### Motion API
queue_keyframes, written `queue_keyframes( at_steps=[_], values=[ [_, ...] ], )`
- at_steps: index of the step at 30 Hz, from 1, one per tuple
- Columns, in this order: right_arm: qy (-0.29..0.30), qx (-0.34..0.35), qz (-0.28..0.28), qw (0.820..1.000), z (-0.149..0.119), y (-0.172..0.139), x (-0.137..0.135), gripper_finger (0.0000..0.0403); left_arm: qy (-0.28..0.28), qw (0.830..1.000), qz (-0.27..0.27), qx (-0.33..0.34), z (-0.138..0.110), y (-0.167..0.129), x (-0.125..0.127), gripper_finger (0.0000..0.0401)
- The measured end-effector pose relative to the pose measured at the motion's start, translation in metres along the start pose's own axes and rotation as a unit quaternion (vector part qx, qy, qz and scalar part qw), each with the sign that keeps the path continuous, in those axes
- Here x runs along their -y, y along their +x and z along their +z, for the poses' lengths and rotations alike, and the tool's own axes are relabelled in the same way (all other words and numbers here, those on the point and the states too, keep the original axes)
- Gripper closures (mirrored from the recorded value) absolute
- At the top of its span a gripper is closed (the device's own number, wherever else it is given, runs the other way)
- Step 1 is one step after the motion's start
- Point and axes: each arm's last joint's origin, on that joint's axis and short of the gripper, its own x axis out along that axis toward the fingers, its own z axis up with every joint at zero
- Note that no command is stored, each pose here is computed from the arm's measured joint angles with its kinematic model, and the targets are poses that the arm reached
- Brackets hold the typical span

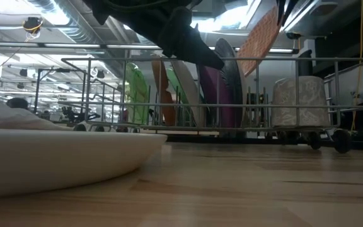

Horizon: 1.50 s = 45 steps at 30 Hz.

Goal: Sort dishes
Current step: Put the orange plate into the dish rack

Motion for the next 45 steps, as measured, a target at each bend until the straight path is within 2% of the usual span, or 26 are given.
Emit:
queue_keyframes(
  at_steps=[14, 20, 27, 37, 45],
  values=[
    [-0.028, -0.004, 0.015, 0.999, 0.008, -0.008, 0.006, 0.0391, -0.003, 1.0, -0.001, -0.001, 0.0, 0.0, 0.0, 0.039],
    [-0.037, 0.0, 0.01, 0.999, 0.011, -0.001, 0.016, 0.0391, -0.007, 1.0, 0.0, -0.002, 0.0, 0.0, 0.0, 0.0383],
    [-0.033, -0.02, -0.017, 0.999, 0.01, 0.008, 0.033, 0.0391, -0.004, 1.0, -0.001, -0.002, 0.0, 0.0, 0.0, 0.0389],
    [-0.007, -0.005, 0.009, 1.0, 0.019, -0.005, 0.047, 0.0391, -0.009, 1.0, -0.001, -0.002, -0.001, 0.0, 0.0, 0.0388],
    [0.004, -0.001, 0.007, 1.0, 0.019, -0.004, 0.046, 0.0391, -0.009, 1.0, 0.002, -0.002, -0.001, 0.0, 0.0, 0.0383]
  ],
)
